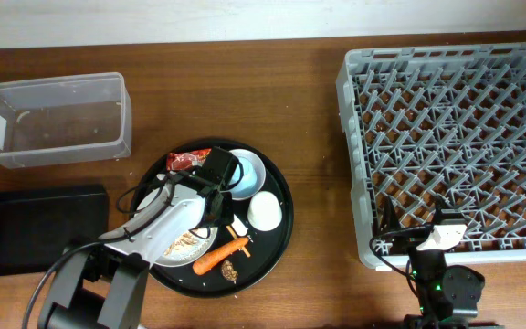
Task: Sort waste into correct bins and load items into the dishwasher rack
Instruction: 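Lower the left gripper and grasp the white plate's rim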
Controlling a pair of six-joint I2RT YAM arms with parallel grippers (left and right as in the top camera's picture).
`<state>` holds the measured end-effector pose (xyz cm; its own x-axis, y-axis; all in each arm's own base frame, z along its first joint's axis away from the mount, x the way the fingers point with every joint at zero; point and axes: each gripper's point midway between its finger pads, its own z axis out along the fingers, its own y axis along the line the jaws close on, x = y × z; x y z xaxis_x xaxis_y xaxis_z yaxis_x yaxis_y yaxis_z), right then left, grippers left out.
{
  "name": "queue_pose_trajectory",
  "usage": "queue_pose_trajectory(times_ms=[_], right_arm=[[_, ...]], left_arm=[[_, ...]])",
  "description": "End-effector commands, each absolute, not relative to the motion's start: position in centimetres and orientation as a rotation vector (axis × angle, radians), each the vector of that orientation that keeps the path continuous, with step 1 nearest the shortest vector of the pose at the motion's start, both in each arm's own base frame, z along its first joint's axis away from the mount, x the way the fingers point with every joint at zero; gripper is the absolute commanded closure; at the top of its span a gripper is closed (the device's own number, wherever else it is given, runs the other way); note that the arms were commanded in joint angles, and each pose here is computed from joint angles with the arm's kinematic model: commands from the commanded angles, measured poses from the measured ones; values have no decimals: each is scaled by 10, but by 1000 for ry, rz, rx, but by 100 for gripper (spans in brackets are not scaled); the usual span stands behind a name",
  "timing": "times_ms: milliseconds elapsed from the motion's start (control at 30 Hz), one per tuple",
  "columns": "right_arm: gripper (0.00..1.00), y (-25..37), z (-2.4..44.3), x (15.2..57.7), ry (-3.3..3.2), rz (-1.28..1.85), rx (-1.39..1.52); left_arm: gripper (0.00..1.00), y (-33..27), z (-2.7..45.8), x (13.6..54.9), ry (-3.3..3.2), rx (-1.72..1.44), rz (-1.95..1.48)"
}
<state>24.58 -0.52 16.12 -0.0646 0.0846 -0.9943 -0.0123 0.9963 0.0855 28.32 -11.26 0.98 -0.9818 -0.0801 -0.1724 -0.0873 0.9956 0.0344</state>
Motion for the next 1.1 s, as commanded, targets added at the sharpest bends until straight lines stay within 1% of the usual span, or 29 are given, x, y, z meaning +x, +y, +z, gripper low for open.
queue_pose_trajectory(times_ms=[0,133,300,567,933,1067], right_arm=[[1,-9,159,246,1635,68,69],[1,-9,159,246,1635,68,69],[1,-9,159,246,1635,67,69],[1,-9,159,246,1635,67,69],[1,-9,159,246,1635,67,69],[1,-9,159,246,1635,67,69]], left_arm=[[54,-109,14,287,2943,-140,94],[54,-107,28,283,2931,-140,83],[54,-103,25,271,2984,-125,116],[54,-123,21,265,2981,-5,75],[54,-110,9,251,3051,6,179],[54,-110,9,253,3042,39,190]])
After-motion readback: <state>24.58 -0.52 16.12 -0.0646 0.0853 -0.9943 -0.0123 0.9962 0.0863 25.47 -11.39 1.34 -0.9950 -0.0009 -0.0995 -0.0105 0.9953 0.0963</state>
